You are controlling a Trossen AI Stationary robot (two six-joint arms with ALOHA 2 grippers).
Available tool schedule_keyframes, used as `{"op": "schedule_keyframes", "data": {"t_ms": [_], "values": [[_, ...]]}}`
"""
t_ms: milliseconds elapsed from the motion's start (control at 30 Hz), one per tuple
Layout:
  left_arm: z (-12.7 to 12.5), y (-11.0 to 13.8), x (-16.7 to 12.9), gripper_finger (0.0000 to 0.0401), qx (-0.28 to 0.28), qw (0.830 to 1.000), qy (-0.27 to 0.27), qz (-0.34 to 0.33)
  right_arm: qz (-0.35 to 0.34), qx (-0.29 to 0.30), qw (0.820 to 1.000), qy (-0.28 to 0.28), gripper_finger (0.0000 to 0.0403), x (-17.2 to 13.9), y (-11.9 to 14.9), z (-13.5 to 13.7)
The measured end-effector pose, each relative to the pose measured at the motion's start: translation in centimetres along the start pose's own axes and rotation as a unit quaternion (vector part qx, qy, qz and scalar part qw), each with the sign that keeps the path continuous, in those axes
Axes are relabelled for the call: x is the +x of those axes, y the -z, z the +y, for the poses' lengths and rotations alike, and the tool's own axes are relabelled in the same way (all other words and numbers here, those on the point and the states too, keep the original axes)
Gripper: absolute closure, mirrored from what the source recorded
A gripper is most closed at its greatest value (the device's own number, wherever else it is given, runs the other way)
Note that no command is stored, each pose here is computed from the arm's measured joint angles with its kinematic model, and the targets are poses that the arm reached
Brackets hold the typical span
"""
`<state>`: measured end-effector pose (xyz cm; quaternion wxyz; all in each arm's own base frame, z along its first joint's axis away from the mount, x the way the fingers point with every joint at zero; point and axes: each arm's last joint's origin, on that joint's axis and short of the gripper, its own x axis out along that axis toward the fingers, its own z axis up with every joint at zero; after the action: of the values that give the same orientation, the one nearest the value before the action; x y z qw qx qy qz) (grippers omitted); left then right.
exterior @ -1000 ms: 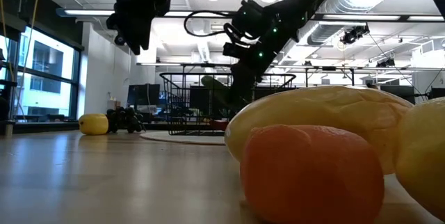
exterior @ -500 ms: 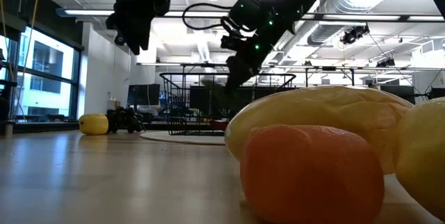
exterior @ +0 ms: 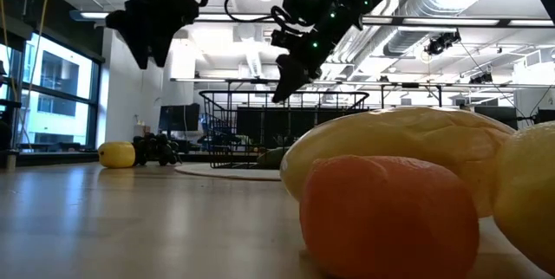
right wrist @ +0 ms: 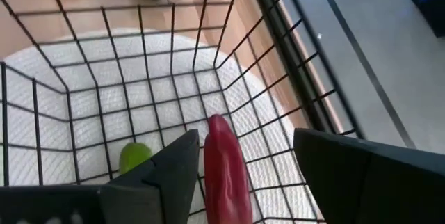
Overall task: Build produce basket
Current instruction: Put the top yellow lemon into the black wire basket
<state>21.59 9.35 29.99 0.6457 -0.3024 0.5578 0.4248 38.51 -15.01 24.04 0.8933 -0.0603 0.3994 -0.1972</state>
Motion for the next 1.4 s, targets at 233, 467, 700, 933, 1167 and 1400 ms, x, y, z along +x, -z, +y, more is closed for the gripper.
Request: {"op": "schedule_keyframes", "data": {"t_ms": [233, 467, 700, 933, 1167, 1400], "values": [[-0.2, 0.4, 0.1, 0.0164, -0.053, 0.999, -0.01, 0.003, 0.026, -0.003, 0.999, 0.042, 0.0187, -0.9, -0.9, -0.6], [0.1, 2.7, 3.7, 0.0164, -0.092, 0.993, -0.045, 0.052, 0.032, -0.004, 0.998, 0.046, 0.0187, -1.9, -1.9, -1.1], [1.0, 4.5, 6.9, 0.0164, -0.135, 0.989, -0.032, 0.057, 0.026, -0.006, 0.999, 0.048, 0.0187, -2.2, -2.4, -1.2], [1.7, 4.6, 9.5, 0.0164, -0.176, 0.984, -0.015, 0.025, 0.026, -0.001, 0.999, 0.047, 0.0187, -2.2, -2.3, -1.2], [2.6, 4.8, 11.5, 0.0164, -0.2, 0.979, -0.026, 0.018, 0.028, 0.007, 0.998, 0.047, 0.0187, -2.2, -2.3, -1.2], [3.3, 4.7, 13.3, 0.0164, -0.227, 0.974, -0.016, -0.006, 0.027, 0.014, 0.998, 0.047, 0.0187, -2.2, -2.3, -1.2]]}}
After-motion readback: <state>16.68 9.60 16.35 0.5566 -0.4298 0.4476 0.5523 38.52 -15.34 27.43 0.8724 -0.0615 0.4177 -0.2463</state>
